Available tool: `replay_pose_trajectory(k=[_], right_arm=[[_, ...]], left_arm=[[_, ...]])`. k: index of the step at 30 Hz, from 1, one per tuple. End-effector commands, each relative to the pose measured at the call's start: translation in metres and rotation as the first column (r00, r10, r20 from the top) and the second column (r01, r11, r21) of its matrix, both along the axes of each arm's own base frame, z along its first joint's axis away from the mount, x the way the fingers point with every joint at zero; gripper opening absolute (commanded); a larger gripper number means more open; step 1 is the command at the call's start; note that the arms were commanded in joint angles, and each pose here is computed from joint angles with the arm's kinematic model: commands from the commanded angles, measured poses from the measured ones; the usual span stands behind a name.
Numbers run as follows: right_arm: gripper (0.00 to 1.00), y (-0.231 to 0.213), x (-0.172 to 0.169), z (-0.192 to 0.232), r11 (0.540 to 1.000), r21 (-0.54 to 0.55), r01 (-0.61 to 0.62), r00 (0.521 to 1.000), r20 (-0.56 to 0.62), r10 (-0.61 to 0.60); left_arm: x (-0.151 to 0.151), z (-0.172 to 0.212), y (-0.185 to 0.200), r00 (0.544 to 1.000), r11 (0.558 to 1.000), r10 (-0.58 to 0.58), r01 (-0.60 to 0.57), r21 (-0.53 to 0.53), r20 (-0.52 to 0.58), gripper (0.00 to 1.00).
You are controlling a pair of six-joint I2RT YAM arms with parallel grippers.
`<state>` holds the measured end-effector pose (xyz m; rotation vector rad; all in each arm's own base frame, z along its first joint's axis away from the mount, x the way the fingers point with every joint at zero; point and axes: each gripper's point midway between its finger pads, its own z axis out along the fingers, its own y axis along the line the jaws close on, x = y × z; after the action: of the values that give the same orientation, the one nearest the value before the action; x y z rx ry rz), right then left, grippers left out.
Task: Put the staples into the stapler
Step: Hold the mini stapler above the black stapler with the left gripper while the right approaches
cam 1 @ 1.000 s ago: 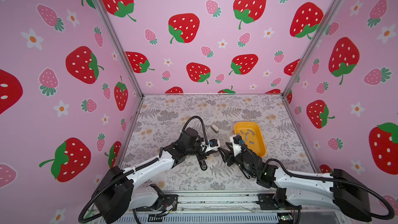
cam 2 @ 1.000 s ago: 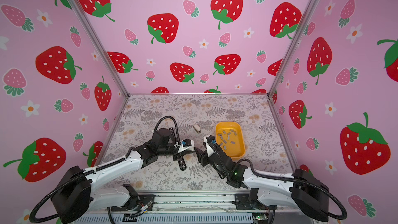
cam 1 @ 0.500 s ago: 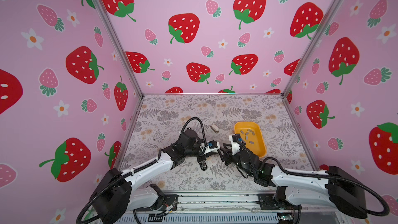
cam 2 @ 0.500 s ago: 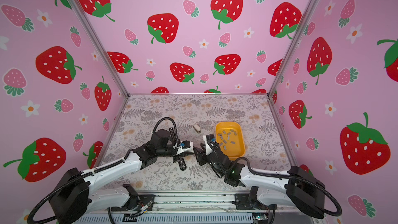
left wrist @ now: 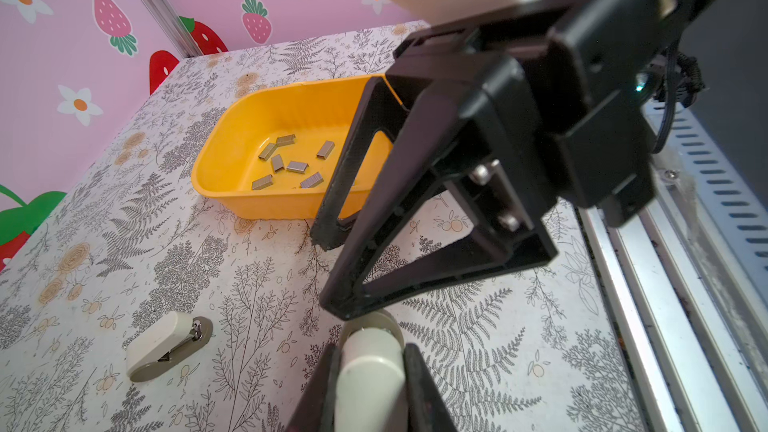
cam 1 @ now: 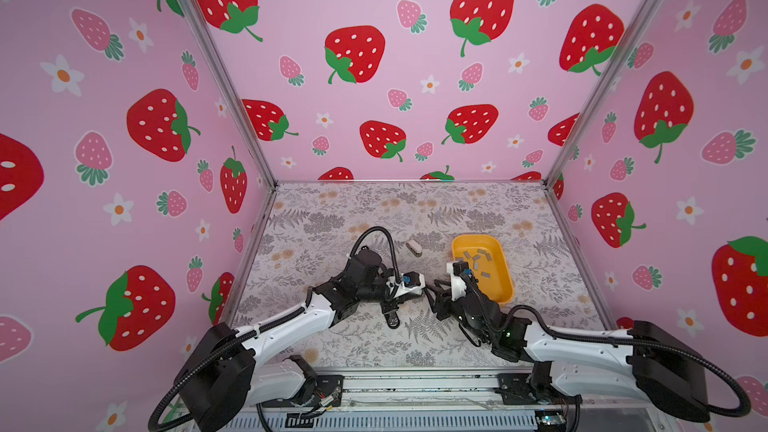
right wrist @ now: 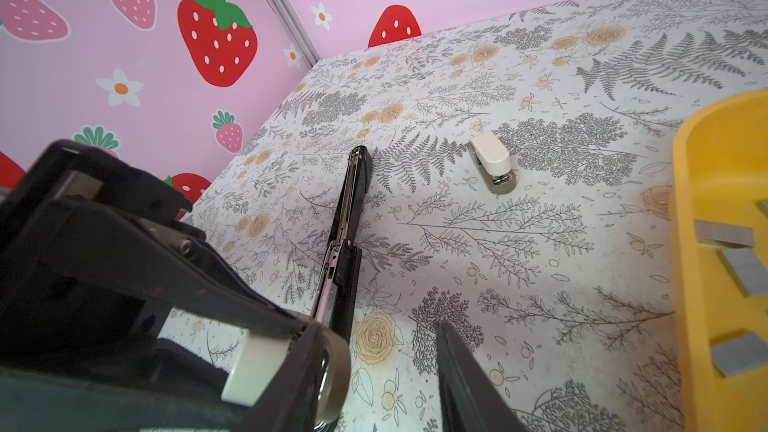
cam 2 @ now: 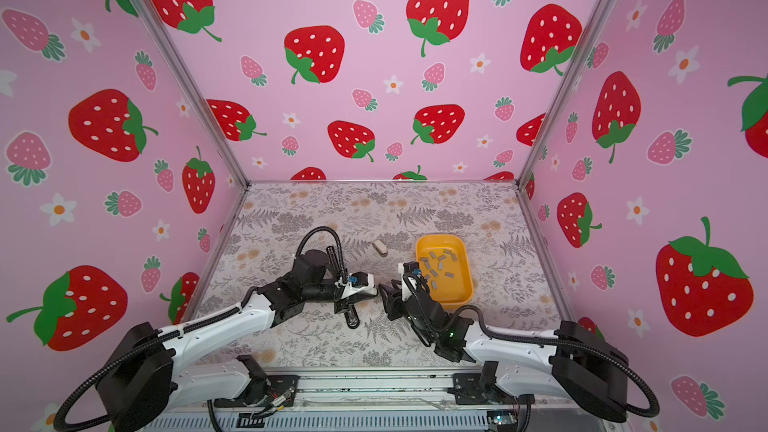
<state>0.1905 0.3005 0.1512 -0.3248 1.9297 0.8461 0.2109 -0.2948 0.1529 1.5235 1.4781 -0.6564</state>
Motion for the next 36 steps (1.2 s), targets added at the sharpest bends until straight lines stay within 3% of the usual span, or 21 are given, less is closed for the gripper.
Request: replay_pose_trajectory(k=[1,21,36], right_arm=[[0.46,0.007,0.0,-0.002,1.0,0.01,-0.007,1.0,-0.022,0.008],[0.43,-0.008,0.003,-0.044,0.997,-0.048,0.062,0.995,-0.074,-0.065],[0.43,-0.006,0.001,-0.05,0.997,-0.067,0.037,0.997,-0.066,-0.042]], left_arm=[[0.0,0.011,-0.007,0.999,0.999,-0.034,0.035,-0.033,0.038,0.0],[-0.001,0.039,-0.013,0.998,0.993,-0.042,0.046,-0.112,0.036,0.0],[-0.004,0.05,-0.018,0.998,0.985,-0.057,0.059,-0.162,0.019,0.0]])
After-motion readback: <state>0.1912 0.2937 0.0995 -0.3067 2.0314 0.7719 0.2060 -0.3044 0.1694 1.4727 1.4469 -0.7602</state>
